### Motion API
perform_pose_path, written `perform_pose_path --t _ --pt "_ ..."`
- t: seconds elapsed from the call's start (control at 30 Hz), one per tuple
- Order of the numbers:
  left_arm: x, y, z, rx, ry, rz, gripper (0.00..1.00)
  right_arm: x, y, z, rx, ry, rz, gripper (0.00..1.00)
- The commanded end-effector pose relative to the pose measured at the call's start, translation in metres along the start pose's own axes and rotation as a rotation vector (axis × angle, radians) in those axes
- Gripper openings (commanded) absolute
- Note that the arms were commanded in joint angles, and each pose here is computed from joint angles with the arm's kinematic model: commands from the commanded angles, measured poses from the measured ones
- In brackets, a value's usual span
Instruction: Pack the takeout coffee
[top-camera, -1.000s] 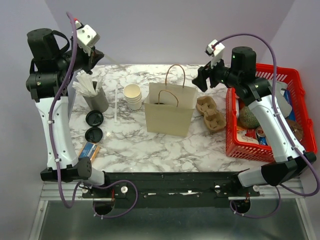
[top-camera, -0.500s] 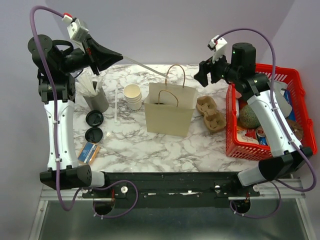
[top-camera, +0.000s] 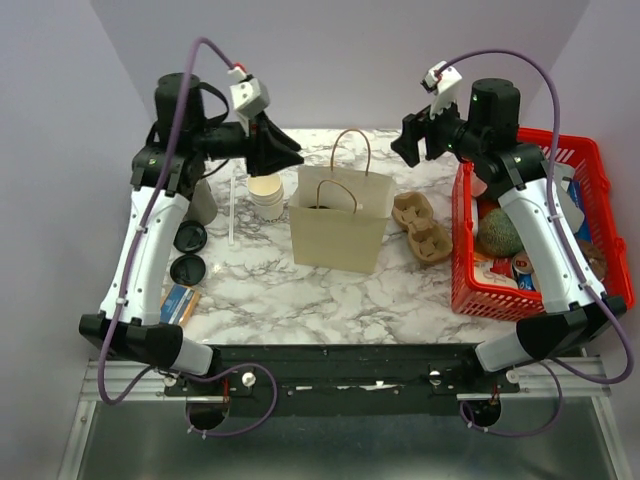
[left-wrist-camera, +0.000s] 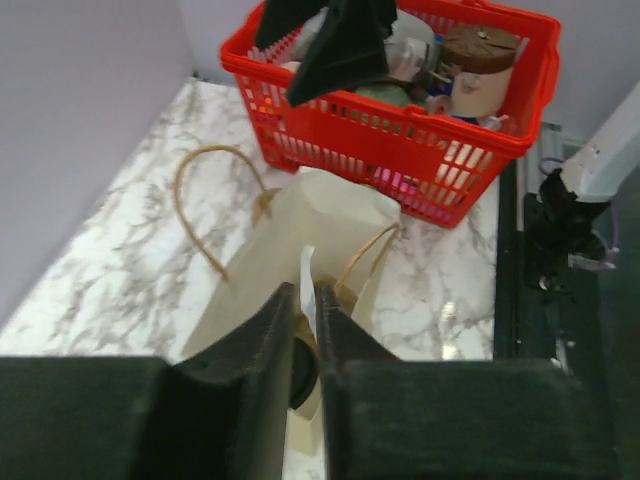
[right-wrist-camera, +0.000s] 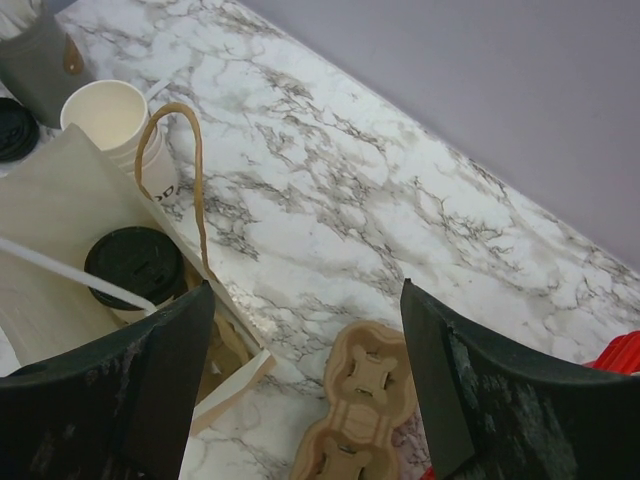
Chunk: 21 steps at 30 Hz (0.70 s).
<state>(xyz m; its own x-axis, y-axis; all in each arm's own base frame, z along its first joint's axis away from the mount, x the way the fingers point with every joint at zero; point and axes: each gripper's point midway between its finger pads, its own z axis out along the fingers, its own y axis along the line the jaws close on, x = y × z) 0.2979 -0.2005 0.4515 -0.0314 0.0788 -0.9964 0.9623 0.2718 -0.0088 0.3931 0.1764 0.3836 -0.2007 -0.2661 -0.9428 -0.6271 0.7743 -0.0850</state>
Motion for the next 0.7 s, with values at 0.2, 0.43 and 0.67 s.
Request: perform_pose_path --t 0.2,0.43,0.67 --pt "-0.067 0.09 -0.032 -0.556 -0.16 0.205 0.99 -0.063 -0.032 -0.036 0.125 -0.159 0.03 0.88" --pt "-0.048 0.151 -0.098 -1.002 -0.158 0.165 0.99 -0.111 -0.089 -0.068 0.427 -0.296 0.127 0.92" --pt "-0.012 0.18 -0.121 -1.119 -0.157 0.019 0.99 -0.083 -0.115 -0.069 0.597 -0.227 0.256 0.99"
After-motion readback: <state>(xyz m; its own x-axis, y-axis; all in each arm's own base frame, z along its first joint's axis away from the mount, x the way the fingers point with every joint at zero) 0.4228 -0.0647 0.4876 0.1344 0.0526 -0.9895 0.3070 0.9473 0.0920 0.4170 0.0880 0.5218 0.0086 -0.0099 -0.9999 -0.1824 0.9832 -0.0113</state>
